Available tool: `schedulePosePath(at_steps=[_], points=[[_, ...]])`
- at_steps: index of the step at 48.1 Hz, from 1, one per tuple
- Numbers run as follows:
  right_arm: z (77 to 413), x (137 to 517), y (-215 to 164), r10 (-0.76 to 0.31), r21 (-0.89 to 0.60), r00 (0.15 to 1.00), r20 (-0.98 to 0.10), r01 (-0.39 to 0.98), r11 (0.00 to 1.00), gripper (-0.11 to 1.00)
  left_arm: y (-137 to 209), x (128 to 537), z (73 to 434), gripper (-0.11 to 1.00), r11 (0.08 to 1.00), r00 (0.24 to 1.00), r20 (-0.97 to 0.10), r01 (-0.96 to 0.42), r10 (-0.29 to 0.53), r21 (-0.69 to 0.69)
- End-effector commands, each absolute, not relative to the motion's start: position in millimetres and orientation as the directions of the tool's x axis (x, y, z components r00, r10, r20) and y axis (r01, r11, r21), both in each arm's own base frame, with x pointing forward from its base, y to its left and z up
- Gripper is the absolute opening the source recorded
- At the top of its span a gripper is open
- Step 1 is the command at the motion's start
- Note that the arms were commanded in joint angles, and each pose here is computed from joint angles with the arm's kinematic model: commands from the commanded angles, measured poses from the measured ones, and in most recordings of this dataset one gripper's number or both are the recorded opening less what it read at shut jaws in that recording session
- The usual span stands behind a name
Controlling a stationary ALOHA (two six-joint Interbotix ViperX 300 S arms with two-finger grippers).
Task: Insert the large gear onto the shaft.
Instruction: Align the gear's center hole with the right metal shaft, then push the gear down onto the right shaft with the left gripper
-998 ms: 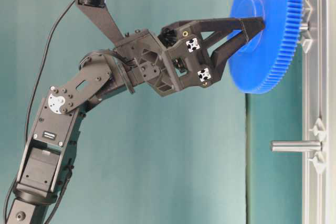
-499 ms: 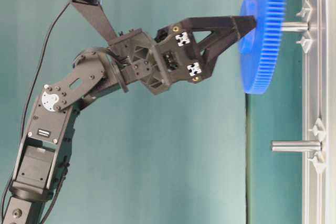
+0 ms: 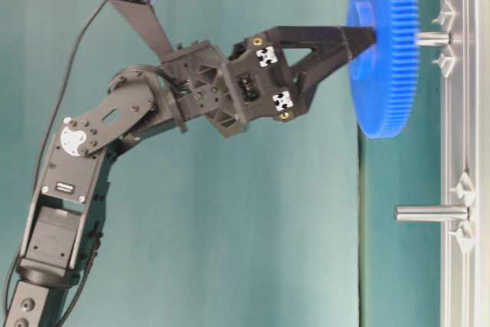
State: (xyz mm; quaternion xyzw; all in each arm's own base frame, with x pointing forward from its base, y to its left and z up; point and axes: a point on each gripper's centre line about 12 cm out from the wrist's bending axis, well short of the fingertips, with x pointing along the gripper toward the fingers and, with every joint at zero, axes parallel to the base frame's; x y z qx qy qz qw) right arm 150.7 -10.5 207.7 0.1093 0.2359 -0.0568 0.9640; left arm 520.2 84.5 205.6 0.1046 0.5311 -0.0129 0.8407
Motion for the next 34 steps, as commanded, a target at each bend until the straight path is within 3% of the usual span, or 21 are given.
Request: schedulePosePath(at_steps=[1, 22, 34], points=[[213, 153, -11, -0.060, 0.195, 0.889, -0.454, 0.164, 0.967, 0.08, 84, 521, 213, 0.94, 0.979, 0.453, -0.887, 0.119, 0.095, 0.165], [213, 153, -11, -0.060, 0.196, 0.889, -0.454, 0.165, 0.967, 0.08, 77, 521, 203, 0.94, 0.980, 0.438, -0.895, 0.124, 0.086, 0.155], [212, 153, -11, -0.058, 0.199, 0.887, -0.458, 0.166, 0.966, 0.08, 80, 529, 211, 0.94, 0.978, 0.472, -0.876, 0.123, 0.093, 0.170]])
